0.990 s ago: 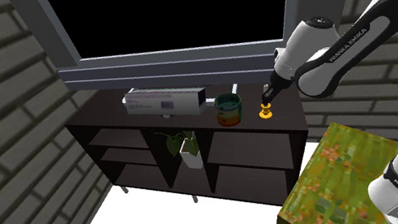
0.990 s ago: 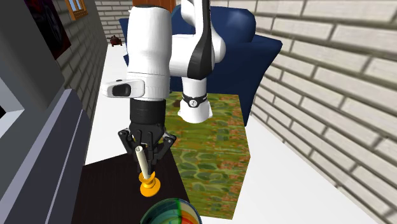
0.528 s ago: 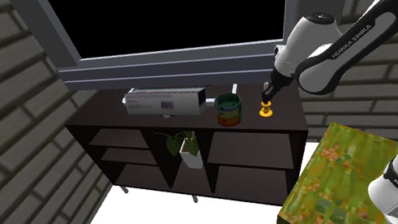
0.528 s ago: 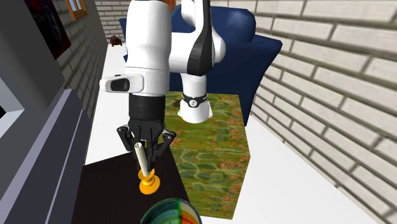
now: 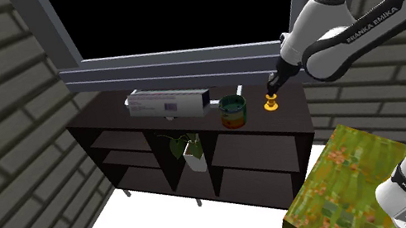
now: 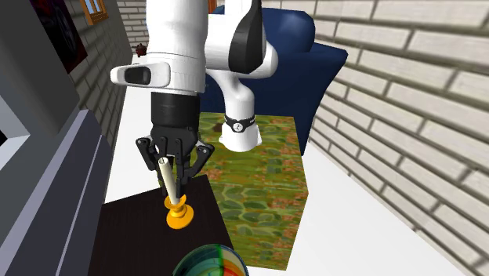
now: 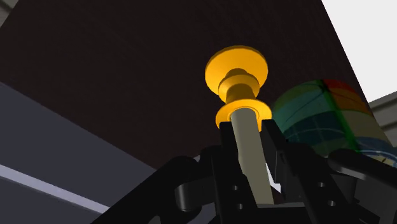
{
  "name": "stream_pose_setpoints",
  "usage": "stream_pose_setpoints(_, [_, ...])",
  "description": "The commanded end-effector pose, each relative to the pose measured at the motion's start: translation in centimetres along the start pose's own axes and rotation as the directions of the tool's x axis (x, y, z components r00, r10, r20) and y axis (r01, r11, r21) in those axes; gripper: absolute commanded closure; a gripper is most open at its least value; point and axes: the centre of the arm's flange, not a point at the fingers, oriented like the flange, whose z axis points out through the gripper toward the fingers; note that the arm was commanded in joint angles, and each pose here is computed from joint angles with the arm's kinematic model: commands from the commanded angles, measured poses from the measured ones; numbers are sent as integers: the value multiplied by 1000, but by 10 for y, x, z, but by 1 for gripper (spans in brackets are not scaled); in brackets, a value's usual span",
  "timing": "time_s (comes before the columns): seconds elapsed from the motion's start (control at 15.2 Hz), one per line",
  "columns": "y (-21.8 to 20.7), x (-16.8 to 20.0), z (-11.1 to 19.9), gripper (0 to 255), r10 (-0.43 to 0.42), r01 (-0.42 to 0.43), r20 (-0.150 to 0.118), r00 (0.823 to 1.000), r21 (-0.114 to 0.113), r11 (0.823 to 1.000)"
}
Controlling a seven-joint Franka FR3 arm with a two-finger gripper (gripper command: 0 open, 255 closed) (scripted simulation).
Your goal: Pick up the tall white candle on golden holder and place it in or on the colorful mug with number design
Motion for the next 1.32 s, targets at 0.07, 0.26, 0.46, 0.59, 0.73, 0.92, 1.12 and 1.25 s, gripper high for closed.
stream_pose_setpoints(0.07, [0,6,-15,255,0,0,1,1000,0,1000])
stream_pose_setpoints(0.26, [0,12,-29,255,0,0,1,1000,0,1000])
stream_pose_setpoints(0.46, [0,19,-44,255,0,0,1,1000,0,1000])
stream_pose_setpoints(0.59, [0,23,-53,255,0,0,1,1000,0,1000])
stream_pose_setpoints(0.73, [0,28,-63,255,0,0,1,1000,0,1000])
stream_pose_setpoints(0.92, [1,34,-77,255,0,0,1,1000,0,1000])
stream_pose_setpoints(1.12, [1,41,-92,255,0,0,1,1000,0,1000])
stream_pose_setpoints(1.25, [1,45,-101,255,0,0,1,1000,0,1000])
